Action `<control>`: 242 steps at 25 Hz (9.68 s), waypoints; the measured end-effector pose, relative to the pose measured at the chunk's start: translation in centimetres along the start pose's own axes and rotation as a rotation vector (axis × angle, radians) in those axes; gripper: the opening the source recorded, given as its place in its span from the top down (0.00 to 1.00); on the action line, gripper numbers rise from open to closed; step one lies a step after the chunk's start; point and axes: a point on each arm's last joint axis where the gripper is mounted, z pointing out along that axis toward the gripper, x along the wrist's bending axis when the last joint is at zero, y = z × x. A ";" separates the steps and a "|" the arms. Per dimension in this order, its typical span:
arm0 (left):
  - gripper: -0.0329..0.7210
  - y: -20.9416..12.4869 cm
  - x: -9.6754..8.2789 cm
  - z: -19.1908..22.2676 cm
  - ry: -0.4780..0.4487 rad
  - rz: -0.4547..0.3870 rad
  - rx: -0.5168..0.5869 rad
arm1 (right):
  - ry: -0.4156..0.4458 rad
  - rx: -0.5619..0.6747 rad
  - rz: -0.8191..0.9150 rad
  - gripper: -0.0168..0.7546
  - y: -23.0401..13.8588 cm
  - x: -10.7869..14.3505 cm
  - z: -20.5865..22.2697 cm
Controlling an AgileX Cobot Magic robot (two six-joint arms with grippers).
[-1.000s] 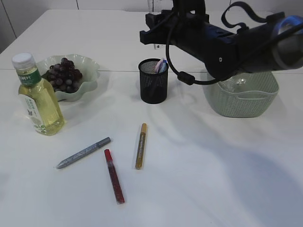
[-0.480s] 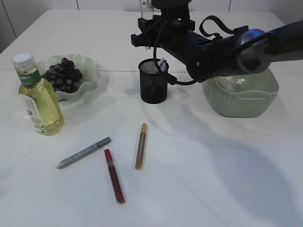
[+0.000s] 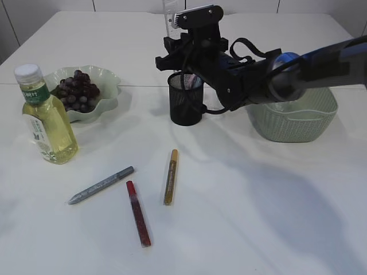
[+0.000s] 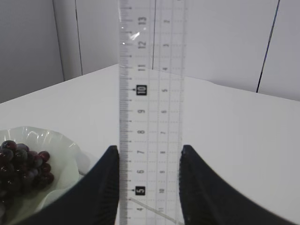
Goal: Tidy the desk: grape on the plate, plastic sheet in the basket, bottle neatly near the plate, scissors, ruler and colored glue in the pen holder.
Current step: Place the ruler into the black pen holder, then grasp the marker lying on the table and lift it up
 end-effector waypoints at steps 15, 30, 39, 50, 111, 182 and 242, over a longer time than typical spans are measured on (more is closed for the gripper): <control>0.56 0.6 0.0 0.3 0.004 0.006 -0.041 | -0.030 0.019 -0.030 0.58 -1.6 -1.4 0.9; 0.56 0.8 0.0 0.6 0.004 0.007 -0.044 | -0.031 0.028 -0.029 0.58 -2.2 -1.4 1.2; 0.56 0.8 0.1 0.6 0.019 0.015 -0.046 | -0.028 0.060 -0.030 0.58 -4.5 -1.2 1.9; 0.56 1.0 0.2 0.5 0.034 0.024 -0.066 | -0.029 0.057 -0.030 0.58 -4.4 -1.2 1.9; 0.56 1.3 0.3 0.5 0.041 0.032 -0.100 | -0.023 0.091 -0.029 0.57 -4.7 -1.2 1.9; 0.56 1.7 0.1 3.1 0.058 0.034 0.031 | 0.208 0.796 0.195 0.50 17.3 -1.0 -14.9; 0.56 4.4 -1.7 32.9 -0.060 0.524 0.635 | 0.259 1.213 0.237 0.51 12.7 -0.2 -17.9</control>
